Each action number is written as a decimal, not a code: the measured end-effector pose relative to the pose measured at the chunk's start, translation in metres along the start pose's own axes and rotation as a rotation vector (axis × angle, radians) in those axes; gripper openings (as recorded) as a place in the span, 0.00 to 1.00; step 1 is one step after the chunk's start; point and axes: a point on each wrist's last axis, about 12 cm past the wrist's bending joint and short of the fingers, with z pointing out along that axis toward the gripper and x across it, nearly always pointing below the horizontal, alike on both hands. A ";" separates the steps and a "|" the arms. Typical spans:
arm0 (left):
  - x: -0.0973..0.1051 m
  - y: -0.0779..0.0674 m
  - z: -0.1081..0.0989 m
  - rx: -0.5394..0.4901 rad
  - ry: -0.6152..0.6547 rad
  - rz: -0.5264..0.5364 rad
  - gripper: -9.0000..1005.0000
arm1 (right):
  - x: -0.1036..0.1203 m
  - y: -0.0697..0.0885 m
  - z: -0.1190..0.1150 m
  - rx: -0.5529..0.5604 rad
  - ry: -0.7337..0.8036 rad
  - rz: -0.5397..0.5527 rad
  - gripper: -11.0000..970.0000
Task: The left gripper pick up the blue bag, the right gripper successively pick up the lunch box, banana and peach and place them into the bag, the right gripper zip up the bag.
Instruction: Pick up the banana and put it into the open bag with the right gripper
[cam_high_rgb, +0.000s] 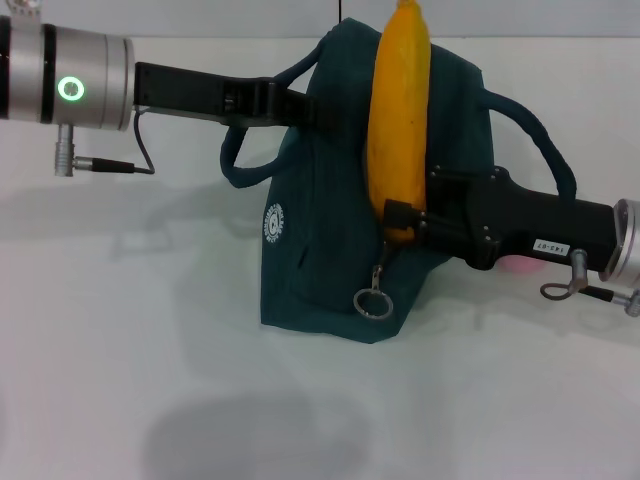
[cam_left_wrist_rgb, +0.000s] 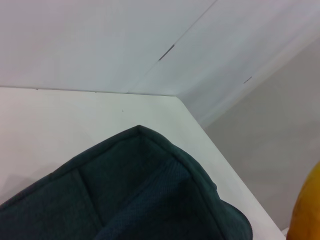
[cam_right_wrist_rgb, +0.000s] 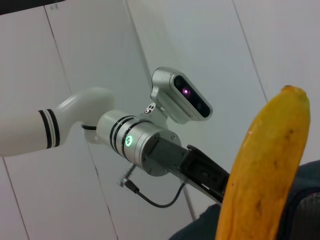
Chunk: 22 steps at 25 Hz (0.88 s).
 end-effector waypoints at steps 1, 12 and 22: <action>0.000 0.000 0.000 0.000 0.000 0.000 0.06 | 0.000 0.000 -0.001 0.004 0.000 0.000 0.55; 0.000 0.000 0.000 0.000 -0.002 -0.004 0.06 | 0.001 -0.008 0.002 0.045 0.052 0.066 0.56; 0.001 0.001 -0.001 -0.002 -0.003 -0.006 0.06 | -0.002 -0.006 -0.004 0.037 0.055 0.072 0.78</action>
